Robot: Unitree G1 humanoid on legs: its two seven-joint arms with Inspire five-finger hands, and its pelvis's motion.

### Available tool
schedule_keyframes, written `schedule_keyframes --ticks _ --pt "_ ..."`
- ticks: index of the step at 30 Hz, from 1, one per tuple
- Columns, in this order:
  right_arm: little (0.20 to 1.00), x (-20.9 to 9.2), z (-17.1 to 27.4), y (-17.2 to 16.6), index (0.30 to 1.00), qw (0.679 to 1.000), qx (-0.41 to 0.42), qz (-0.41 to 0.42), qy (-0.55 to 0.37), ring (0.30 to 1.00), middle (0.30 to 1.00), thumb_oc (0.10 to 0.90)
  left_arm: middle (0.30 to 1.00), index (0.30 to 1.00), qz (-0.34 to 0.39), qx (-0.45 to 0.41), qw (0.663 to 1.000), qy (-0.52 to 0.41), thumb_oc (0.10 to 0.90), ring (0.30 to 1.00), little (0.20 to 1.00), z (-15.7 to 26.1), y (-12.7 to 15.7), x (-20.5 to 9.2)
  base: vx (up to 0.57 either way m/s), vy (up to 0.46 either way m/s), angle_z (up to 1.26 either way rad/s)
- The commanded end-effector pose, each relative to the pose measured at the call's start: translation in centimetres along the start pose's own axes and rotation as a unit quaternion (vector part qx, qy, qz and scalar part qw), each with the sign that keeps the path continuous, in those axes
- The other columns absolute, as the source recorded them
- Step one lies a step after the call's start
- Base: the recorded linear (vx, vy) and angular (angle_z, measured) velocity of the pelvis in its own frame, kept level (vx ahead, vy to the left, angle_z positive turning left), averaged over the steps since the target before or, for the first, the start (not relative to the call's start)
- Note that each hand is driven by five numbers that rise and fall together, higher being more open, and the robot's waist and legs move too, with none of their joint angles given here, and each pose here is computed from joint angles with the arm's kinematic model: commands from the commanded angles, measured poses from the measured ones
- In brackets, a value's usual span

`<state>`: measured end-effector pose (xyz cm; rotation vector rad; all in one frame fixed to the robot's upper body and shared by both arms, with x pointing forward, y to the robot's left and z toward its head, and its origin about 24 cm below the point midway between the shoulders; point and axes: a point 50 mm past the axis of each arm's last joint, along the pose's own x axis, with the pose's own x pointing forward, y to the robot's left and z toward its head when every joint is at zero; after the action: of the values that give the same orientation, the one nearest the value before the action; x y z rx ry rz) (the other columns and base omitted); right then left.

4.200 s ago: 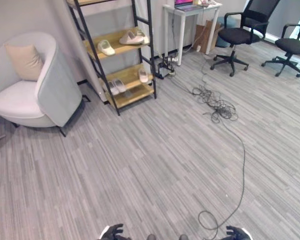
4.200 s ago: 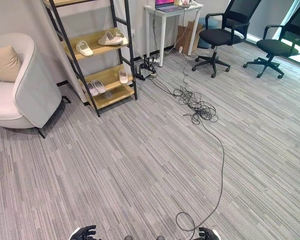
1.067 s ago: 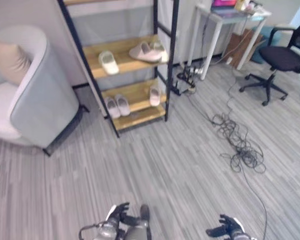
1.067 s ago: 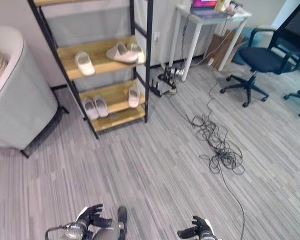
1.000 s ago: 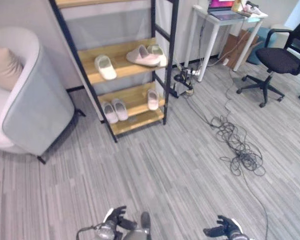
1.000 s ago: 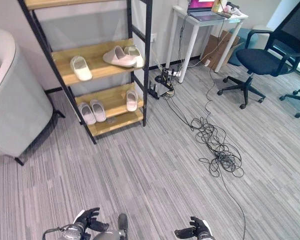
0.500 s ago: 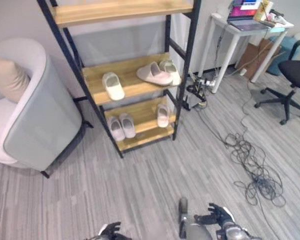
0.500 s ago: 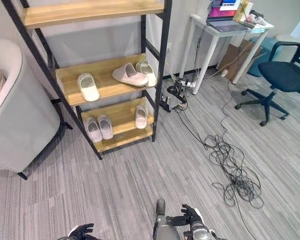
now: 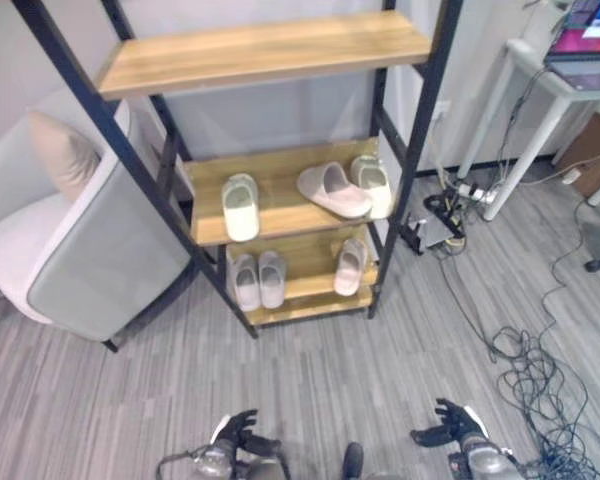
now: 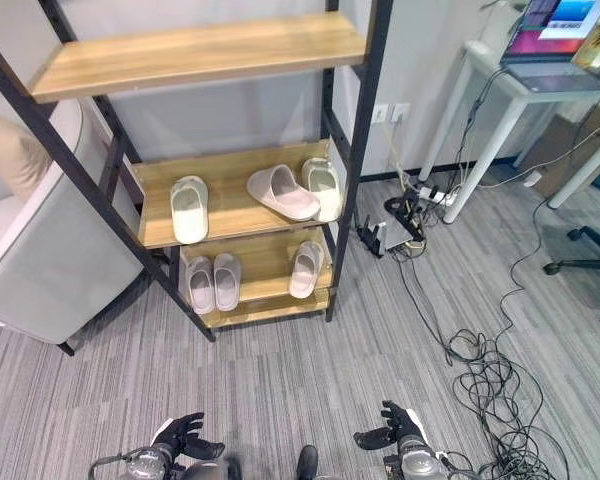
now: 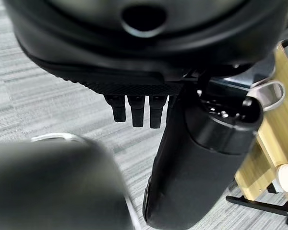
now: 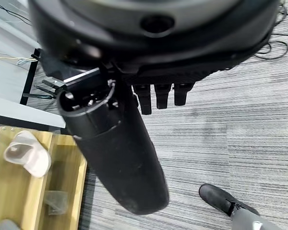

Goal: Arrange the slippers neatly on the shoe rack.

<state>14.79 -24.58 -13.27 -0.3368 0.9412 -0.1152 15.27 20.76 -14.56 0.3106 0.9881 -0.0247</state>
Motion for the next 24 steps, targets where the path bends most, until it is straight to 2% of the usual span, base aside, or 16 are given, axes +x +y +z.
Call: schedule_keyframes --ticks 1,7,11,18,24 --pt "0.9 0.0 0.5 -1.4 0.9 0.999 0.021 -0.023 -0.024 0.9 0.9 0.8 0.9 0.9 -0.001 0.032 0.999 0.026 0.8 0.9 0.9 -2.3 -0.1 -0.6 0.36 0.053 0.15" --pt "0.9 -0.2 0.2 -0.1 0.9 1.0 0.016 0.001 -0.022 0.9 0.9 0.8 0.9 0.9 0.007 0.025 0.998 0.058 0.8 0.9 0.9 -4.2 0.7 -1.1 0.34 0.131 -0.39" --pt "0.9 0.2 2.7 0.1 0.9 0.998 0.006 0.008 -0.063 0.9 0.9 0.8 0.9 0.9 0.02 0.03 0.999 0.028 0.8 0.9 0.9 -2.3 1.9 -0.6 0.17 0.17 -0.24" --pt "0.9 0.0 5.5 0.5 0.9 0.992 -0.009 0.023 -0.125 0.9 0.9 0.8 0.9 0.9 0.024 0.046 0.999 0.004 0.8 0.9 0.9 -0.9 1.9 -0.3 0.18 -0.017 0.37" --pt "0.9 -1.1 7.7 1.7 0.9 0.979 -0.048 0.06 -0.191 0.9 0.9 0.8 0.9 0.9 0.016 0.045 0.998 0.027 0.8 0.9 0.9 -2.5 1.1 -0.7 0.11 -0.066 0.26"
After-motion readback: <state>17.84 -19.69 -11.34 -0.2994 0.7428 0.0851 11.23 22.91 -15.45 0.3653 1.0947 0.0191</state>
